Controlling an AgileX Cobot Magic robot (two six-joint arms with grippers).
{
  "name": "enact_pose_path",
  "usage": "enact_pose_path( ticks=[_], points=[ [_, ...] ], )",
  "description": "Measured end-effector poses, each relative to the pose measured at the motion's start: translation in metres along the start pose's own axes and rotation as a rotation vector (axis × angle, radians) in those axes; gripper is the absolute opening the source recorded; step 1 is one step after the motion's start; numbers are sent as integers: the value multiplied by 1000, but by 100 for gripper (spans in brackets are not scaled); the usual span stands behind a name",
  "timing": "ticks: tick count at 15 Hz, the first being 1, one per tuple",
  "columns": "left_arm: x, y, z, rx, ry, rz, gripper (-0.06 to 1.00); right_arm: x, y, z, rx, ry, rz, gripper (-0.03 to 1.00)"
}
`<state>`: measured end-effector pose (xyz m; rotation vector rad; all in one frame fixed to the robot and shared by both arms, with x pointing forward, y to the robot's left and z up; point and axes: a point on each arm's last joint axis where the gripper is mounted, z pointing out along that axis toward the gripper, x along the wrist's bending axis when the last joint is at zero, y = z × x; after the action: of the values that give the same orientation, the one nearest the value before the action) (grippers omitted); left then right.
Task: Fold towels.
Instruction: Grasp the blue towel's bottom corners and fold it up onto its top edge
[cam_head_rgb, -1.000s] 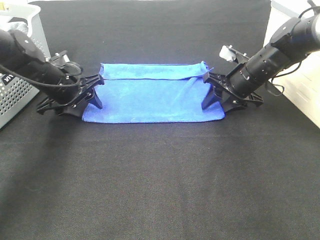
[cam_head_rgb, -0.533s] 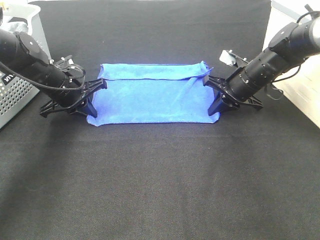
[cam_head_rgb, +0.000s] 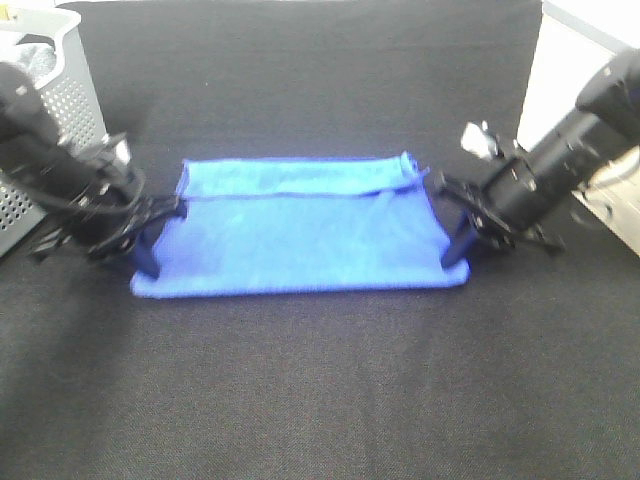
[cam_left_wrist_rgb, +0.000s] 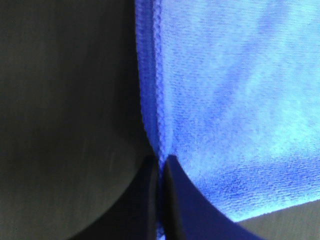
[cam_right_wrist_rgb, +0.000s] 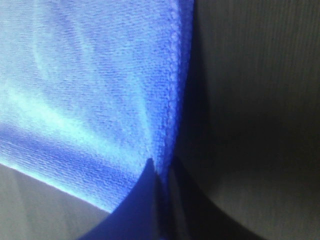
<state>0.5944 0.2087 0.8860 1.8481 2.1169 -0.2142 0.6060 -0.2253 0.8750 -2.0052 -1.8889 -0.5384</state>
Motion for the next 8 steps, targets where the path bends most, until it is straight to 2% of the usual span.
enact_pose_path(
  ticks=[4,8],
  points=[
    [-1,-7,-15,-43,-4,5,1,-1,-11,-3,-11,-8,-21,0],
    [-10,13,-24,-128,-19,19,1,12,15,-20,-123,1,-74,0]
  ],
)
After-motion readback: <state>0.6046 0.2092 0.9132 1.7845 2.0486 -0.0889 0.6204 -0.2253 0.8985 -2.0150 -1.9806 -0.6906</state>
